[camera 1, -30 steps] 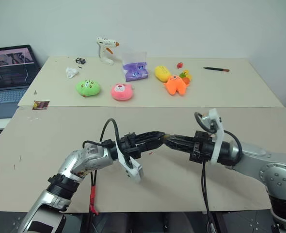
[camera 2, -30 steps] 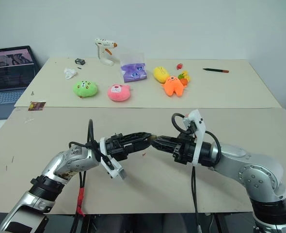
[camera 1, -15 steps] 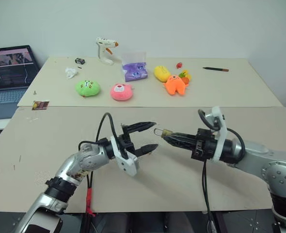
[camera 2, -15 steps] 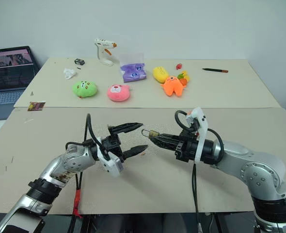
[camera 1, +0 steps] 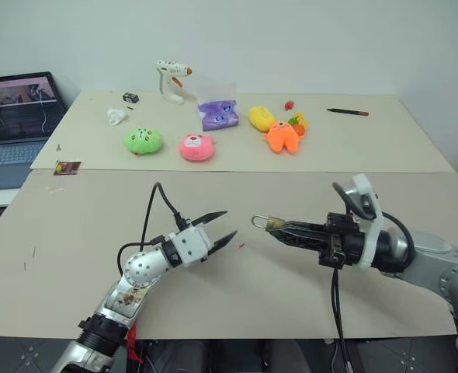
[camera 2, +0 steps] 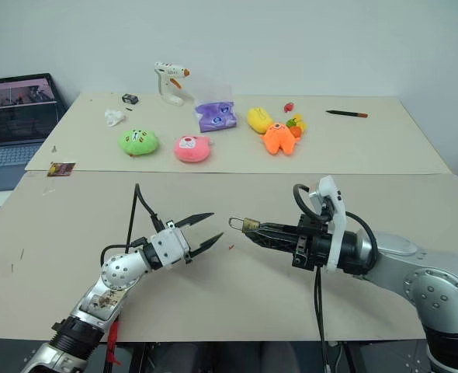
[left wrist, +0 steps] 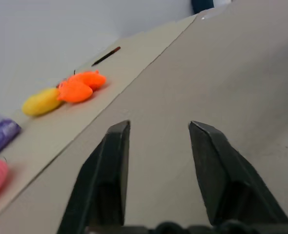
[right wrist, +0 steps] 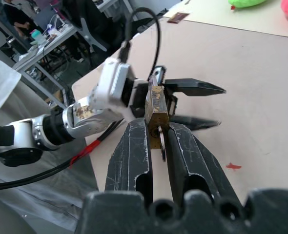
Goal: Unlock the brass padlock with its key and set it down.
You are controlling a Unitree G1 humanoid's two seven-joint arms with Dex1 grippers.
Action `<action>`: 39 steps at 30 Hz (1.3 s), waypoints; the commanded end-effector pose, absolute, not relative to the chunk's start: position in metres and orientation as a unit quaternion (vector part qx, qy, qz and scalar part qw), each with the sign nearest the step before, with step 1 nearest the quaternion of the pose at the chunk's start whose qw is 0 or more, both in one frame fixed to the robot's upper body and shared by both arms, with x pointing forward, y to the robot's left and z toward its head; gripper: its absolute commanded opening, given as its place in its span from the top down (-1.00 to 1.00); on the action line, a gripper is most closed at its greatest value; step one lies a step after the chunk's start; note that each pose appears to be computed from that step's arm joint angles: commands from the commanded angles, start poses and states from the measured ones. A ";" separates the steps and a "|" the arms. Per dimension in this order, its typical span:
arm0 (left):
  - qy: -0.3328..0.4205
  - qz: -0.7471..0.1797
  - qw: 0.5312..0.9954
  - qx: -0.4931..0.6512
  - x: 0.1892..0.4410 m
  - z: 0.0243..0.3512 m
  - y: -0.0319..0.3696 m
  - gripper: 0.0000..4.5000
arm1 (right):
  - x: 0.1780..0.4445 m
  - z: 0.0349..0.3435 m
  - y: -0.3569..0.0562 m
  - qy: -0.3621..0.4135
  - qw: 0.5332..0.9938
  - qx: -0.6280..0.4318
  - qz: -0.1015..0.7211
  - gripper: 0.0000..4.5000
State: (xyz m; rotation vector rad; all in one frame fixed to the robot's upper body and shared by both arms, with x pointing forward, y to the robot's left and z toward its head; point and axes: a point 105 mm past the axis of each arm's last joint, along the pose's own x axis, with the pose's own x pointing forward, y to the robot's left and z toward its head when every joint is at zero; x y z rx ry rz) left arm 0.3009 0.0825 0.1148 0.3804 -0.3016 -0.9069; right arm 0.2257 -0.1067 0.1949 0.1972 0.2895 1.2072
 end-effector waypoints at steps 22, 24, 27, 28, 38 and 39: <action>-0.009 -0.634 0.770 -0.074 0.254 0.153 0.050 0.97 | 0.221 0.199 -0.102 0.116 0.798 0.081 0.586 0.86; -0.004 -0.638 0.766 -0.076 0.254 0.155 0.048 0.97 | 0.220 0.201 -0.101 0.115 0.797 0.081 0.587 0.86; -0.006 -0.641 0.763 -0.080 0.255 0.161 0.045 0.97 | 0.221 0.204 -0.099 0.113 0.798 0.080 0.587 0.86; -0.009 -0.645 0.760 -0.084 0.255 0.165 0.043 0.97 | 0.221 0.205 -0.098 0.113 0.798 0.080 0.586 0.86; -0.018 -0.663 0.742 -0.092 0.253 0.184 0.039 0.97 | 0.225 0.203 -0.102 0.121 0.803 0.084 0.578 0.86; -0.018 -0.668 0.738 -0.093 0.251 0.186 0.039 0.97 | 0.226 0.203 -0.103 0.122 0.804 0.084 0.576 0.86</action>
